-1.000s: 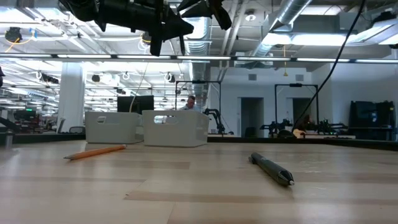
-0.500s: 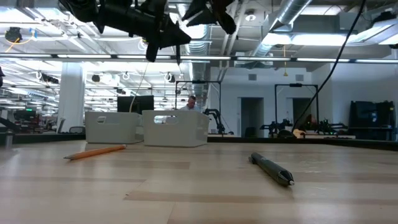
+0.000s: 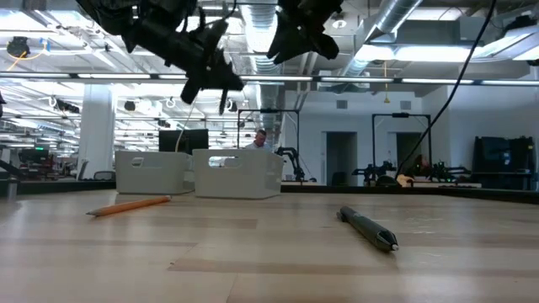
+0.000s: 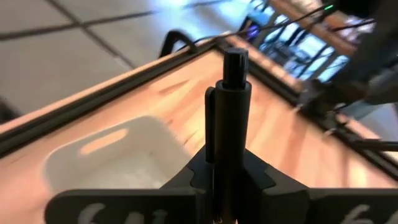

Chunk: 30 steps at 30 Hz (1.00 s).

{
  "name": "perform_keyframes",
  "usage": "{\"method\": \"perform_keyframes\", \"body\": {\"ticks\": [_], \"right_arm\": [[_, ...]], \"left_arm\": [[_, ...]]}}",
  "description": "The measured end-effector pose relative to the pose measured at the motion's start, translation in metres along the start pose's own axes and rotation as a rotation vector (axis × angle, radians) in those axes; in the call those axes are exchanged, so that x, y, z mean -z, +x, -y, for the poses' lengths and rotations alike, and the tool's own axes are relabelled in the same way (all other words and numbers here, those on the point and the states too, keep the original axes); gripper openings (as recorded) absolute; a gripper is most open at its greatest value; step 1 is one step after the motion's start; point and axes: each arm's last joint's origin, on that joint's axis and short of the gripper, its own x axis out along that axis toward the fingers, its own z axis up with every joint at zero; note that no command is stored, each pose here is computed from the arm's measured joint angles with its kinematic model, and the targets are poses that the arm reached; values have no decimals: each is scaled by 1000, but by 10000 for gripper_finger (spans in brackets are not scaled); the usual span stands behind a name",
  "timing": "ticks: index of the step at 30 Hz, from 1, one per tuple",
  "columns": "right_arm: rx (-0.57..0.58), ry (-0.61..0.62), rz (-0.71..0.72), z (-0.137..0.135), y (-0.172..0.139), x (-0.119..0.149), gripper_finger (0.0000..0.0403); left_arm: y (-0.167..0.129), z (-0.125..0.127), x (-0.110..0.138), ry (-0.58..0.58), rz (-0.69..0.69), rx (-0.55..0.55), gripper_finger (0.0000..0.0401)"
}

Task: Sort pens & pencils
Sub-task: Put the top black pen into the left gray bin

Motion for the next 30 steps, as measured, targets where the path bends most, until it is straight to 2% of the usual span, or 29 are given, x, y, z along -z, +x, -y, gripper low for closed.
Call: {"method": "perform_keyframes", "body": {"ticks": [6,12,16,24,30], "right_arm": [[11,-5,-26,1,0,3,112],[19,-8,-43,2,0,4,112],[25,-7,-49,3,0,4,112],[30,-2,-47,6,0,3,112],[28,-2,-43,6,0,3,112]], "left_arm": [[-3,-21,2,-43,-69,-96,10],[-10,-44,3,-129,-142,-190,27],[-21,-53,0,-132,-151,-238,11],[-52,-72,-8,-211,-140,-347,29],[-60,-84,-9,-242,-138,-434,12]]}}
